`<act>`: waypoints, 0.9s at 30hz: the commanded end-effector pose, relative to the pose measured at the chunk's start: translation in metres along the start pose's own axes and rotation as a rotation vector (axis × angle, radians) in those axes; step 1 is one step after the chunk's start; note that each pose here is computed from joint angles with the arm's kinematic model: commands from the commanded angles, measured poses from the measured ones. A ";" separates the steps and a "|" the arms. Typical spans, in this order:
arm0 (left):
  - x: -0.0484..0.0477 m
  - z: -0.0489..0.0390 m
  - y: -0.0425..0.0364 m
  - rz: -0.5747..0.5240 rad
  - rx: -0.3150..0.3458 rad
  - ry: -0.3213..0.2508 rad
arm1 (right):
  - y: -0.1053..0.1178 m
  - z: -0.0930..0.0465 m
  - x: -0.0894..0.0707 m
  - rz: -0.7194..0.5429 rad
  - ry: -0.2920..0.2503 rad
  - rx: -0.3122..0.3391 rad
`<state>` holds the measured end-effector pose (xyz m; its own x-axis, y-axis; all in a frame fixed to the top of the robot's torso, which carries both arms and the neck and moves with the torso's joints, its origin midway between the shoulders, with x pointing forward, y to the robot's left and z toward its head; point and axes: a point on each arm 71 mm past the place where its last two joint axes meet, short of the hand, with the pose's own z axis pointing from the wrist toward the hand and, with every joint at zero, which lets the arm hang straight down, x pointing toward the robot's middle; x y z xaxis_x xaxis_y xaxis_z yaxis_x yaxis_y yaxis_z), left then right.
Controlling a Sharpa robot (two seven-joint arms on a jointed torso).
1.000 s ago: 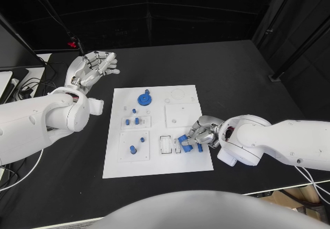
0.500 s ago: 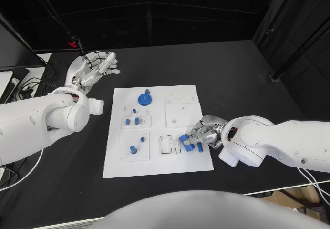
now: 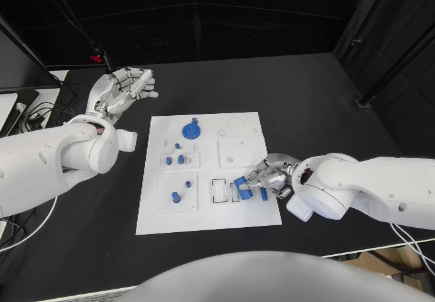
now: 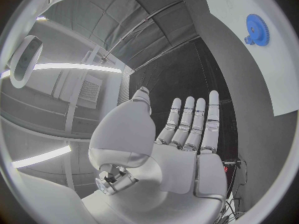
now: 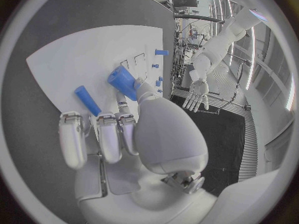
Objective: Assemble the parts on the task board
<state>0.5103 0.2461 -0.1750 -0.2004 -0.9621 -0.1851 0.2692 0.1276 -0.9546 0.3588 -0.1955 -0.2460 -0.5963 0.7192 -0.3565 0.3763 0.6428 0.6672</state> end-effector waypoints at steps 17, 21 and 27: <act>0.0010 0.0007 -0.0010 -0.007 0.005 0.009 | 0.005 0.000 0.012 0.157 0.100 0.014; 0.0010 0.0007 -0.0009 -0.007 0.004 0.008 | 0.007 0.003 0.017 0.176 0.130 0.025; 0.0011 0.0008 -0.0006 -0.006 0.000 0.008 | 0.010 0.008 0.021 0.189 0.157 0.039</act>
<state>0.5105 0.2457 -0.1752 -0.2012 -0.9619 -0.1849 0.2674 0.1276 -0.9551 0.3569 -0.1737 -0.2515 -0.6085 0.7756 -0.1678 0.4902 0.5337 0.6891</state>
